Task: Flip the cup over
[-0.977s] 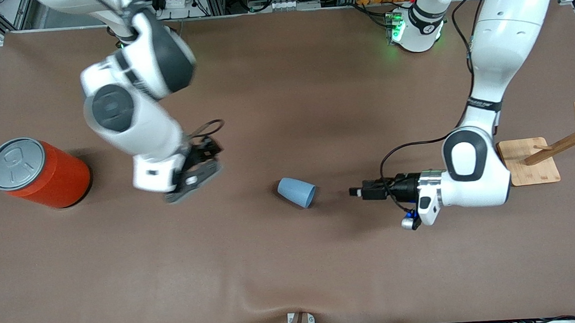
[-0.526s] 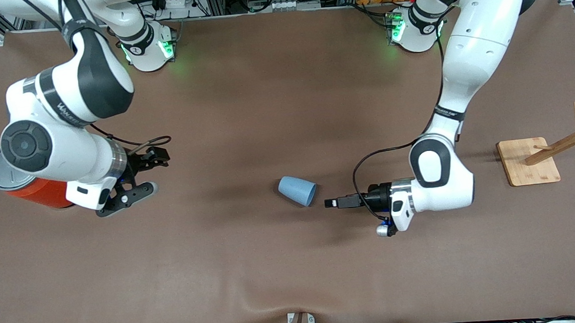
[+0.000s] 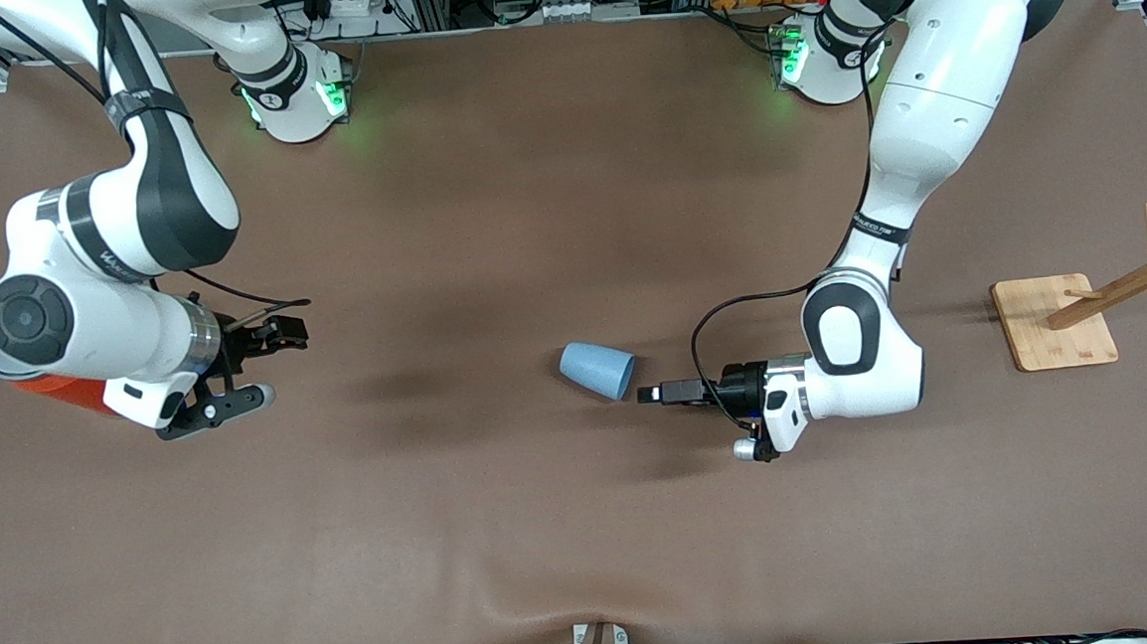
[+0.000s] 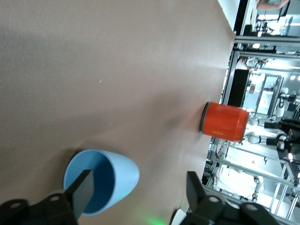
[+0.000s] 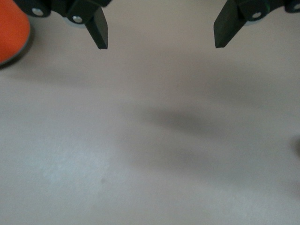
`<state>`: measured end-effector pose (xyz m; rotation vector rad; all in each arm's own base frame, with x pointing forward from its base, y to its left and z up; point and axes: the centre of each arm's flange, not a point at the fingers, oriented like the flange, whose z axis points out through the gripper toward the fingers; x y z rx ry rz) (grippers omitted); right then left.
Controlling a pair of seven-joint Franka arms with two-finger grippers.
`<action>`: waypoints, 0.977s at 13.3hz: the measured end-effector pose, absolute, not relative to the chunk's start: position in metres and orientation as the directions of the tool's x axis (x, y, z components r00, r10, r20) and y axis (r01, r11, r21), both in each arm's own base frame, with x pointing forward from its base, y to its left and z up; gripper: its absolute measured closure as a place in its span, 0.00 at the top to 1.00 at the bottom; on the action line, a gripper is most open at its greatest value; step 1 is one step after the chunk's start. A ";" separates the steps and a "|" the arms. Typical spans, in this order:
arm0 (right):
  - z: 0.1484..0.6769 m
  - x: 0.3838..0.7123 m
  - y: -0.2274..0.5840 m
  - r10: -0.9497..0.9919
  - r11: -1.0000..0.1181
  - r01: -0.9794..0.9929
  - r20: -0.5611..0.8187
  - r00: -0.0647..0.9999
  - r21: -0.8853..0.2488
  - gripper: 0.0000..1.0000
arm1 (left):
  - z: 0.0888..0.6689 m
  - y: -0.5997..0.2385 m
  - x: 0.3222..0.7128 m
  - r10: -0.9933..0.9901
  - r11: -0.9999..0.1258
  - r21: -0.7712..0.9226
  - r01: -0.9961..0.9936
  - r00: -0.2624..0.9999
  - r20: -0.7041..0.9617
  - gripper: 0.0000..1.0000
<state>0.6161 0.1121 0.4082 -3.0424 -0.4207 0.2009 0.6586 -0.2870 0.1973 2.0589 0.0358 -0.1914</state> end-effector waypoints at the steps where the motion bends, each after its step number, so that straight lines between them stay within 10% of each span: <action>1: 0.399 0.606 0.109 0.267 -0.963 0.262 -0.073 0.961 -0.070 1.00 | 0.190 -0.290 0.652 -0.073 -0.480 0.872 0.095 0.986 -0.148 0.86; 13: 0.402 0.607 0.017 0.246 -0.967 0.250 0.091 0.965 -0.036 1.00 | 0.138 -0.324 0.583 -0.178 -0.458 0.882 0.112 0.960 -0.215 0.56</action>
